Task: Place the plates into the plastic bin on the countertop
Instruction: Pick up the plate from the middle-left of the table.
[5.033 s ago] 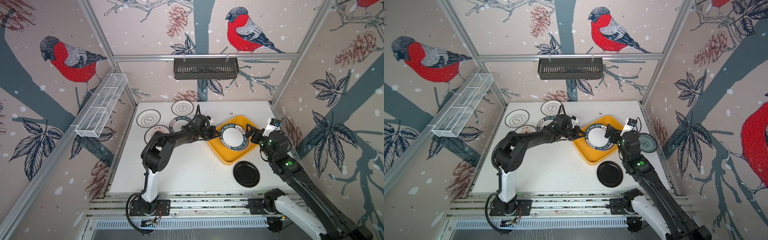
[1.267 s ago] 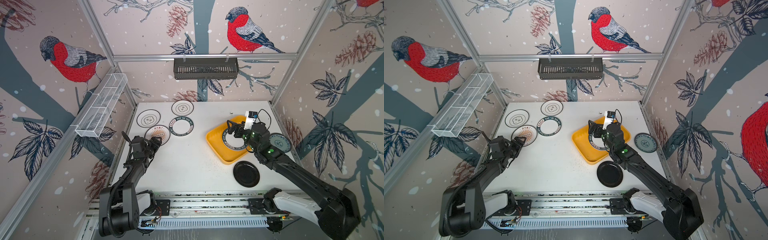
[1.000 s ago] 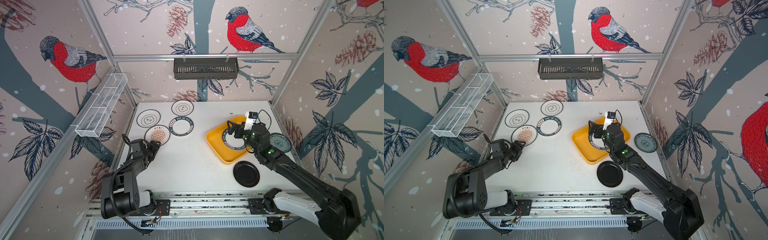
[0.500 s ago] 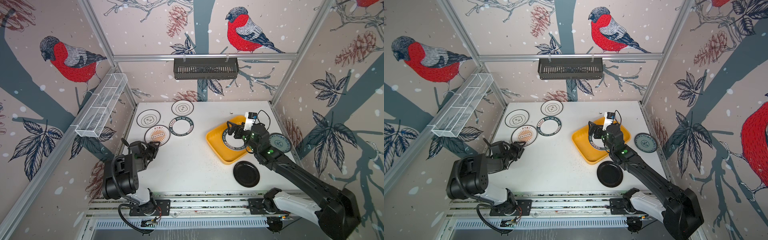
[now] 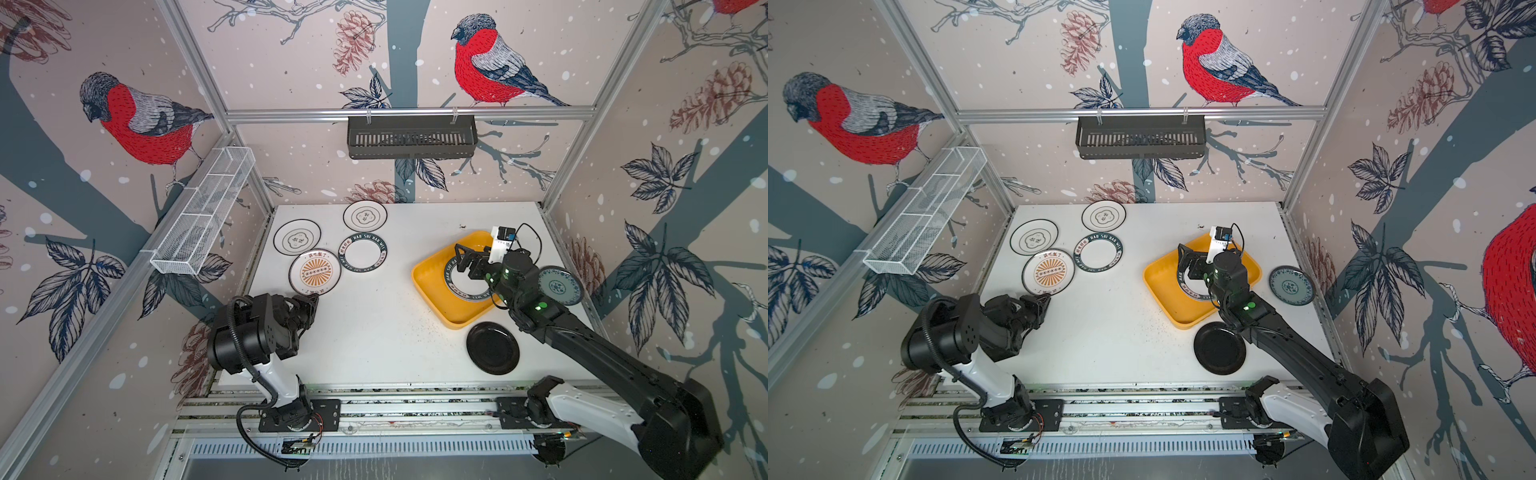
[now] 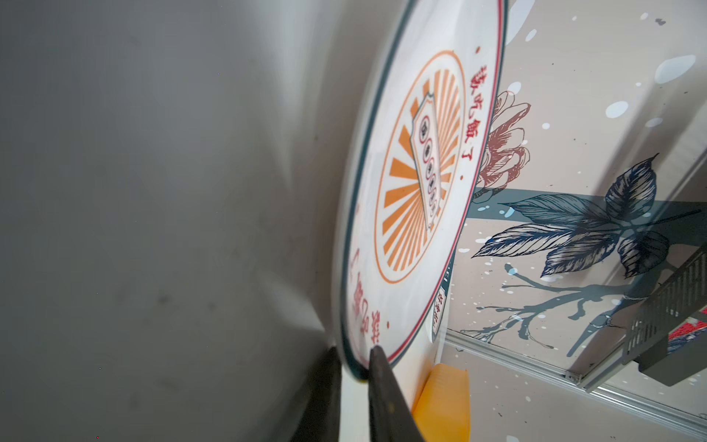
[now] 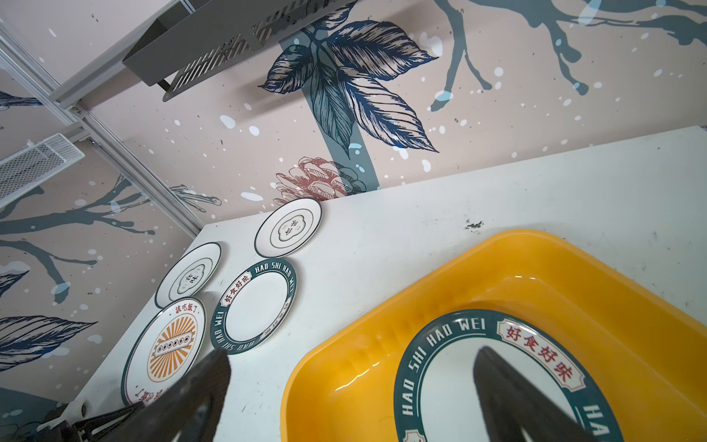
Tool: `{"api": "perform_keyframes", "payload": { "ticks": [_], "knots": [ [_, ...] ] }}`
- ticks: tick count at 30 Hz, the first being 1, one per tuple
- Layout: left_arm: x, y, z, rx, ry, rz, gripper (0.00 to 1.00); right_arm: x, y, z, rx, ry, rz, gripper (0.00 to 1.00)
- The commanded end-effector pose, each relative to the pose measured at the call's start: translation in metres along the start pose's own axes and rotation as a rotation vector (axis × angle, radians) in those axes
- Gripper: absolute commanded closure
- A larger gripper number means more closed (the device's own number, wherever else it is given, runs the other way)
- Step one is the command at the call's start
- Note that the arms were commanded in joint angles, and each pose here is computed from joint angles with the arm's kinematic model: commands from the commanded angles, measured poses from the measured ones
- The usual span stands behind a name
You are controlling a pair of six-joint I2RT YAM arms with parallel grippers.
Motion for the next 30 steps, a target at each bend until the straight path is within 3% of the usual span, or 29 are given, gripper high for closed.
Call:
{"api": "perform_keyframes", "payload": {
  "ticks": [1, 9, 16, 30],
  "knots": [
    [0.013, -0.004, 0.002, -0.038, -0.108, -0.02, 0.89, 0.001, -0.003, -0.005, -0.036, 0.01, 0.001, 0.0],
    [0.018, -0.013, 0.01, -0.04, -0.171, 0.073, 1.0, -0.002, -0.009, -0.009, -0.043, 0.001, 0.026, 0.01],
    [0.024, -0.013, 0.016, 0.004, -0.241, 0.136, 1.0, -0.003, -0.011, -0.009, -0.045, -0.004, 0.035, 0.0],
    [0.001, -0.023, 0.02, 0.001, -0.101, 0.202, 1.0, -0.002, -0.008, -0.01, -0.039, -0.007, 0.033, 0.0]
  ]
}}
Point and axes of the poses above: each gripper's point midway between its finger pads, its own y axis out along the fingers, its own x axis along the line the jaws close on, z = x × y, the point moved 8 cm from there along -y, back along the fingers, and after that the axes turned 5 degrees about -y, right-handed, at the moved point
